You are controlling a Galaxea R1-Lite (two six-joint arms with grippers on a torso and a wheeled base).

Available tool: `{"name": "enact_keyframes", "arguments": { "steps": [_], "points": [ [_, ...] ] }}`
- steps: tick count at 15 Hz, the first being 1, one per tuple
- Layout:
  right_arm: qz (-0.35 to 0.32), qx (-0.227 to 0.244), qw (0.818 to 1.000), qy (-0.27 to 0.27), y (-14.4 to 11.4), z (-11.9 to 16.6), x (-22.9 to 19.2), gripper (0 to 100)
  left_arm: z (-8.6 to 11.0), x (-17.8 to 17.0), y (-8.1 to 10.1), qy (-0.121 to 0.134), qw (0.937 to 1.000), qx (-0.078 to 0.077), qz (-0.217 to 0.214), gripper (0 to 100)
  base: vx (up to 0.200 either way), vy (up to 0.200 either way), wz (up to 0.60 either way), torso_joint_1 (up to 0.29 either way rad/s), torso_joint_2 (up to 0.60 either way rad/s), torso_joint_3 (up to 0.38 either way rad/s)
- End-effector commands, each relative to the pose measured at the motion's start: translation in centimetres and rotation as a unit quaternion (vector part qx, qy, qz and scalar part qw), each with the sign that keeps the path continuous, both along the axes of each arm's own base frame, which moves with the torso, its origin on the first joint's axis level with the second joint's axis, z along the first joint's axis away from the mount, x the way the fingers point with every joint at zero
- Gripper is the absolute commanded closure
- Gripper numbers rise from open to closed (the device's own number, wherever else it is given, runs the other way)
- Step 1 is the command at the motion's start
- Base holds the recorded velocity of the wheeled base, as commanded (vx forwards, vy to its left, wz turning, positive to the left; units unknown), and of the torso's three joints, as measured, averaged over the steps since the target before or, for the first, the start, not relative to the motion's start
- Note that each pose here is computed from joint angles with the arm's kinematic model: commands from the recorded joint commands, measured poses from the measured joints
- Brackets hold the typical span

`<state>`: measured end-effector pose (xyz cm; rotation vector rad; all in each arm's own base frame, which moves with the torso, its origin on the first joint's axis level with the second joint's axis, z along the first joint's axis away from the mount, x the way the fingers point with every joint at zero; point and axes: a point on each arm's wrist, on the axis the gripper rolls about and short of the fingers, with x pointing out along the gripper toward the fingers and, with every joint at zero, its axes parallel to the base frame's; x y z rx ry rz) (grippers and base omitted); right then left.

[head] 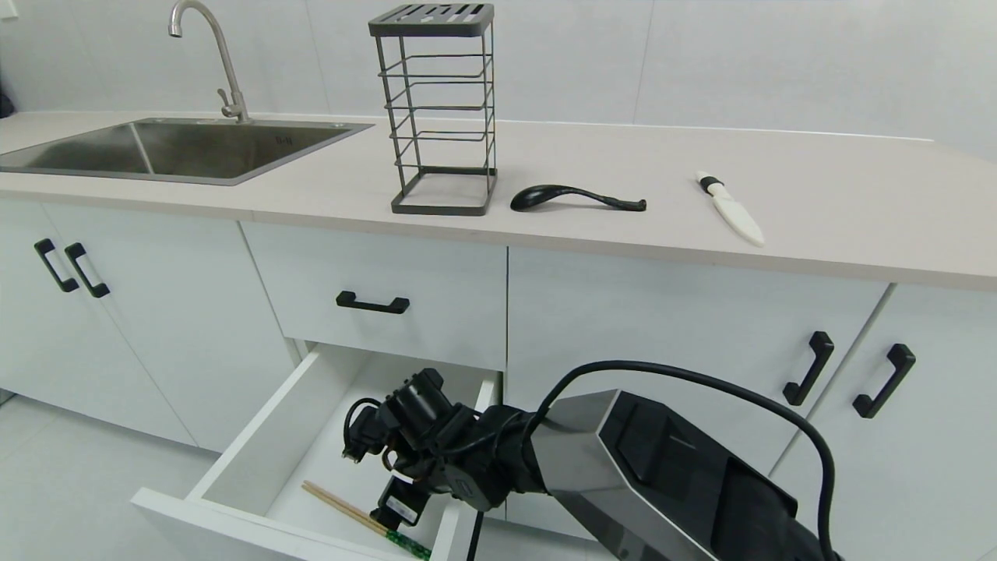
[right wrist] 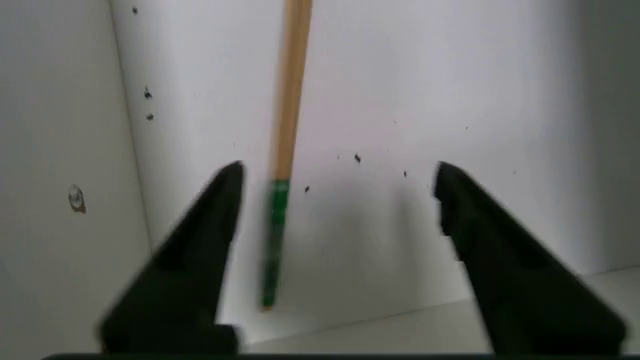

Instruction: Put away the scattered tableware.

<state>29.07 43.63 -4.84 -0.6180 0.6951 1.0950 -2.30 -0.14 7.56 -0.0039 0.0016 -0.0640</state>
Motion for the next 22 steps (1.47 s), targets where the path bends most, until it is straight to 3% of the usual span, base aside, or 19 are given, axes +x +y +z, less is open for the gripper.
{"name": "enact_keyframes", "arguments": {
  "steps": [1, 8, 11, 13, 19, 22],
  "points": [
    [-0.001, 0.027, 1.0, -0.016, 0.2, 2.8, 0.1, 0, 0.0, 0.0, 0.0, 0.001, 1.0, 0.0, 0.0, 0, 0.0, 0.0, 0.0, 0.0, 0.0, 0.0],
    [0.005, 0.079, 0.996, -0.05, 0.6, 9.6, -0.9, 0, 0.0, 0.0, 0.0, 0.001, 1.0, 0.0, 0.0, 0, 0.0, 0.0, 0.0, 0.0, 0.0, 0.0],
    [0.007, 0.131, 0.988, -0.083, -0.5, 16.7, -2.0, 0, 0.0, 0.0, 0.0, 0.001, 1.0, 0.0, 0.0, 0, 0.0, 0.0, 0.0, 0.0, 0.0, 0.0],
    [0.007, 0.138, 0.987, -0.087, -2.1, 19.0, -3.1, 0, 0.0, 0.0, 0.0, 0.001, 1.0, 0.0, -0.001, 0, 0.0, 0.0, 0.0, 0.0, 0.0, 0.0],
    [-0.02, 0.15, 0.984, -0.09, -4.6, 19.2, -4.9, 0, 0.0, 0.0, 0.0, 0.001, 1.0, 0.0, 0.0, 0, 0.0, 0.0, 0.0, 0.0, 0.0, 0.0],
    [-0.067, 0.204, 0.972, -0.095, -4.6, 18.9, -5.0, 0, 0.0, 0.0, 0.0, 0.001, 1.0, 0.0, 0.0, 0, 0.0, 0.0, 0.0, 0.0, 0.0, 0.0]
  ]
}}
